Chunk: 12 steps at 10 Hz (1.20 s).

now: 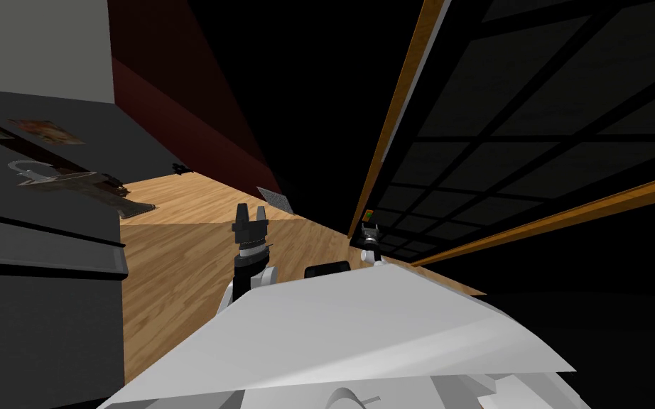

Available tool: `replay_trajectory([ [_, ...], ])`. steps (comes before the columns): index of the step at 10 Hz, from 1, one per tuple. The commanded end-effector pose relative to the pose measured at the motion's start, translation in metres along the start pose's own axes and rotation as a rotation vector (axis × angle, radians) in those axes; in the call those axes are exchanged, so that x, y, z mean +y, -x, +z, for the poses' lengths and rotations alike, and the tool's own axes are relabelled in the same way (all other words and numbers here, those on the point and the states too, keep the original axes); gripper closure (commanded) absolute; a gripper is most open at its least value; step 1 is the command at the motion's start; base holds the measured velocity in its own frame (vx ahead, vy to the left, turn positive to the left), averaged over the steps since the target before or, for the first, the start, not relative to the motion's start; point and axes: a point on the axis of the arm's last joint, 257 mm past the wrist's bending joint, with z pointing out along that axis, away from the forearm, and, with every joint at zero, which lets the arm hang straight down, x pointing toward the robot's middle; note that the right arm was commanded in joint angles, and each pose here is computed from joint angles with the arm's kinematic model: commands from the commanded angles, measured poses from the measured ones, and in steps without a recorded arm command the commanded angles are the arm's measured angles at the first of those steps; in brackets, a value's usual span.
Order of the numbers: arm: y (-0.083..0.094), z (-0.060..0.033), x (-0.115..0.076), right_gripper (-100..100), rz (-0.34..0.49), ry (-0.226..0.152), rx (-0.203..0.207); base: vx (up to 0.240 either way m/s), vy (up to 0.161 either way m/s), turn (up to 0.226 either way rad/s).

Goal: Pull the door open

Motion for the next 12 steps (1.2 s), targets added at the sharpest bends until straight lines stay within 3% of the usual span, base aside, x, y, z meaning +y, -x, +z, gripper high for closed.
replay_trajectory([
  [1,-0.001,0.0004,-0.002,-100,0.068,0.005,-0.001,-0.084,-0.007,0.049],
  [7,-0.003,0.0012,-0.007,-100,0.222,0.015,-0.004,-0.061,-0.008,0.028],
  [8,-0.003,0.001,-0.007,-100,0.205,0.014,-0.004,-0.029,-0.001,0.004],
  [9,0.003,0.0006,0.013,-100,0.21,0.025,-0.006,0.131,0.015,0.074],
  [11,0.008,0.0,0.031,-100,0.21,0.036,-0.007,0.227,-0.008,0.061],
  [12,0.008,0.0,0.031,-100,0.21,0.036,-0.007,0.134,-0.021,0.021],
])
